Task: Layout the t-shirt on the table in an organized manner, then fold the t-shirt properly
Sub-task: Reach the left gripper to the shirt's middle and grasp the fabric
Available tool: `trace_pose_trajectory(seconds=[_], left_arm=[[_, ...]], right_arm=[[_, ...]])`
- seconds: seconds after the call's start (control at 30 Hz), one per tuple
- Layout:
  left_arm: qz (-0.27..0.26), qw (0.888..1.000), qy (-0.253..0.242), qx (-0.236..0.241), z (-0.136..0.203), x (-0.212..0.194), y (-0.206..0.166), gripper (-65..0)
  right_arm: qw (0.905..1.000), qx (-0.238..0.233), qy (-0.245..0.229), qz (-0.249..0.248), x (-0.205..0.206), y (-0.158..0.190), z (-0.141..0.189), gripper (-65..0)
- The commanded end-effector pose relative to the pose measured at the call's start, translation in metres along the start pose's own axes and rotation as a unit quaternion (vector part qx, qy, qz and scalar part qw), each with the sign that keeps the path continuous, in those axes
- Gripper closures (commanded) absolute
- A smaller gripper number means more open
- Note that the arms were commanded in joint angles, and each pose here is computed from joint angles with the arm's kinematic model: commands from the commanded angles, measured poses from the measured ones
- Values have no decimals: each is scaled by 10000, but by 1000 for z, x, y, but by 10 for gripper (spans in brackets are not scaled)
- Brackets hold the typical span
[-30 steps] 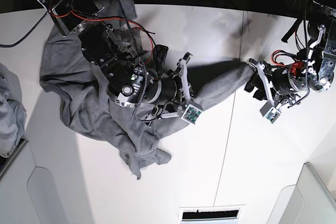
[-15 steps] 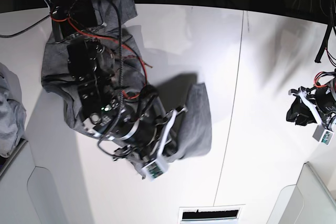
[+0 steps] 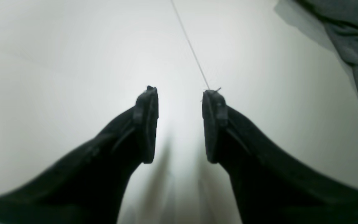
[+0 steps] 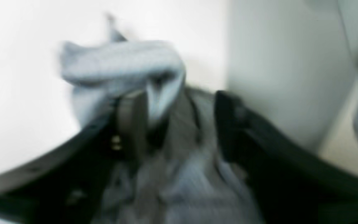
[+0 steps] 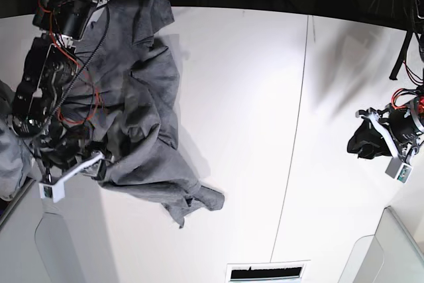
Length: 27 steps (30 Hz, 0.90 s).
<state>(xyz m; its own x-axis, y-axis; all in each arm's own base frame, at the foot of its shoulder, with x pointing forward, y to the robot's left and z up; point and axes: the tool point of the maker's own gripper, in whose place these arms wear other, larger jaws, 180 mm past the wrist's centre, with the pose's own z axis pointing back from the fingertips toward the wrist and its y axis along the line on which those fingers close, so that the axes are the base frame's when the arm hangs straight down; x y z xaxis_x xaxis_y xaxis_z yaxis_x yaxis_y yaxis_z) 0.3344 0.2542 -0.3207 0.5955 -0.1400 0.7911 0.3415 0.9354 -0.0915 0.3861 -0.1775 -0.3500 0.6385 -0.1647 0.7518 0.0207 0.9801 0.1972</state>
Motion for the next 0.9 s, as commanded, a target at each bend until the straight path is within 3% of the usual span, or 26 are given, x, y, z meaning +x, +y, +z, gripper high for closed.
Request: trace_pose_trajectory(seconds=[0.0,0.13,0.23,0.33,0.5,0.7,0.87], left_arm=[[-68,9997,-232,-28,3,16,0,-260],[-31,9987,-197,-469,-9,8,-29,-260],[-106,9946,-46,-1030,-26,-3,-69,-260],[-213,9869,83,-1596,-46,-17,-123,-262],[-592,9753,-85,-2127,-77,-17,-206,-370],[-813,9785,-529,-1822,-111,24,-246,-370],[-968,9800,-190,-1728,-151,23,-270,-369]], right_arm=[[9995,85,-256,-136,11,-1,4,-390],[9977,99,-77,-666,-29,-17,13,-390],[9956,92,32,-931,-52,-26,20,-388],[9940,412,40,-1017,-65,-19,26,-388],[9923,696,101,-1024,-78,-9,31,-388],[9942,503,402,-859,-100,-17,34,-388],[9928,447,697,-861,-128,-20,43,-388]])
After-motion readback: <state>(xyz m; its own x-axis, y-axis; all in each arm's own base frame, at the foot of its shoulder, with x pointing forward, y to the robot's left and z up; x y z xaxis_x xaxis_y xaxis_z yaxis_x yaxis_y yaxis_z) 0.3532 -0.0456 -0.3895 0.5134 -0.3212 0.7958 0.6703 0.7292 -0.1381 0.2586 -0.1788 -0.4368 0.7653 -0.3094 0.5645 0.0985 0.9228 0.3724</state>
